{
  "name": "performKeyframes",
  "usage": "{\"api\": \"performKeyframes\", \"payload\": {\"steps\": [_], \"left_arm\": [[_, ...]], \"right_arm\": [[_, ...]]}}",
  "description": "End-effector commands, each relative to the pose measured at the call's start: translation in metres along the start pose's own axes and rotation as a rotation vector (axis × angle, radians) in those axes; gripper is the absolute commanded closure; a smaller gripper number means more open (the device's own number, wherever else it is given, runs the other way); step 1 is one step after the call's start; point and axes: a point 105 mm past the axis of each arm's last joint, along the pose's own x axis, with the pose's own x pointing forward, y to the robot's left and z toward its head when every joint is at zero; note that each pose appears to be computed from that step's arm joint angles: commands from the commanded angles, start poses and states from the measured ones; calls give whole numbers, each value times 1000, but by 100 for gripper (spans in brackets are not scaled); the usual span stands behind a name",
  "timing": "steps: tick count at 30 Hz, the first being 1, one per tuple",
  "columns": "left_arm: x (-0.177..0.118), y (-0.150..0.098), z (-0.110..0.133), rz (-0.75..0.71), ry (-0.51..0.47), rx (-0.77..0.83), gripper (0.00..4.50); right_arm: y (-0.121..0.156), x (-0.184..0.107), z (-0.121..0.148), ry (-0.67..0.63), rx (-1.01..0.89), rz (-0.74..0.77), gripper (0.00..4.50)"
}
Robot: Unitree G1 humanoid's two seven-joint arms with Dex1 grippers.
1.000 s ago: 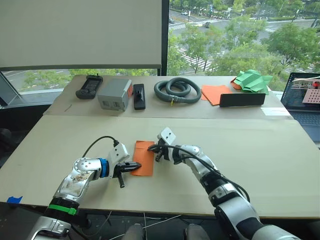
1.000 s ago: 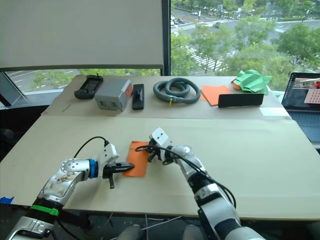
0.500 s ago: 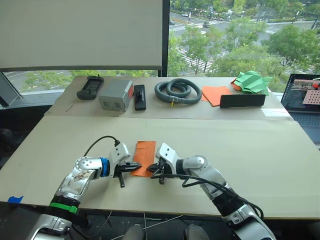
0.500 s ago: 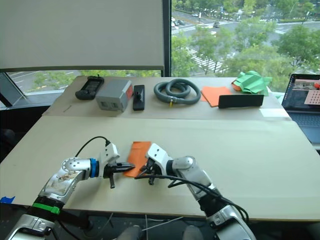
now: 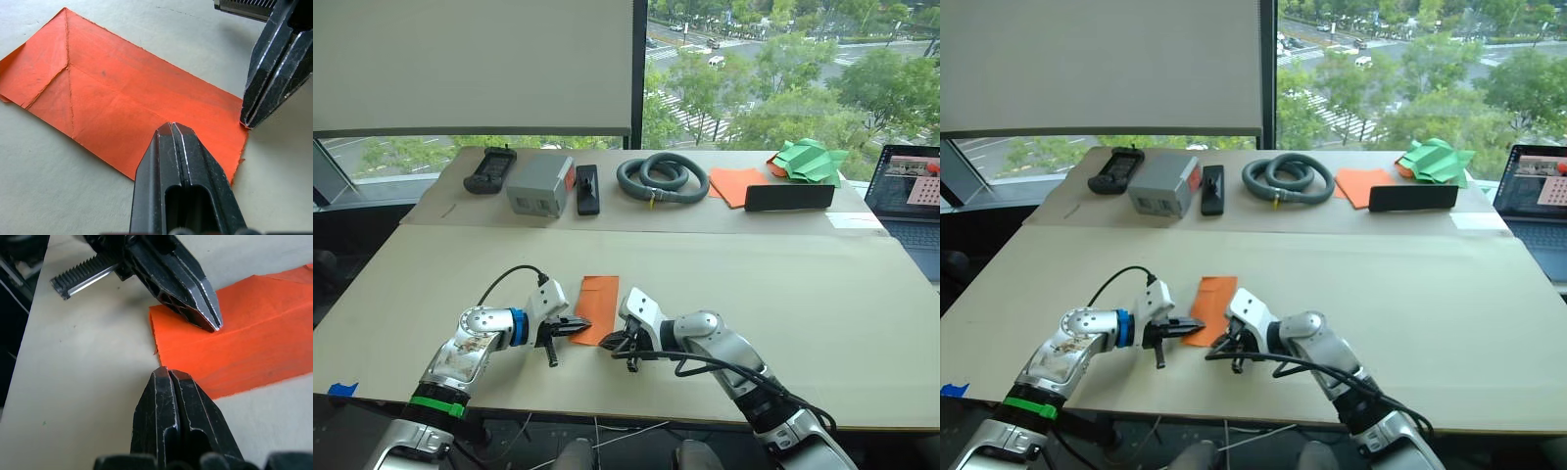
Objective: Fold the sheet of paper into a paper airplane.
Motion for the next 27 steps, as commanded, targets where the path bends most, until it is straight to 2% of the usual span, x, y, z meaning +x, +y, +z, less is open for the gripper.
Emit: {"api": "performKeyframes", "payload": {"steps": [1, 3, 6, 10, 15, 18, 22, 27], "left_arm": [[-19, 13, 13, 83, -28, -18, 450], [-30, 18, 21, 120, -58, -32, 450], [-42, 22, 23, 150, -52, -23, 450], [-37, 25, 8, 143, 1, -14, 450], [-29, 29, 5, 130, 0, -6, 450], [-12, 30, 17, 91, -23, 42, 450], [10, 29, 56, 41, -133, 87, 450], [40, 15, 70, -39, -159, 115, 450]], "right_arm": [[5, -27, 53, -233, -43, -7, 448], [9, -39, 65, -296, -31, -22, 448], [11, -48, 68, -317, -14, -53, 448], [8, -52, 54, -256, -8, -105, 448], [5, -56, 52, -253, -6, -137, 448], [8, -56, 52, -249, -11, -136, 448], [9, -58, 59, -273, -18, -144, 448], [5, -65, 79, -326, -41, -162, 448]]}}
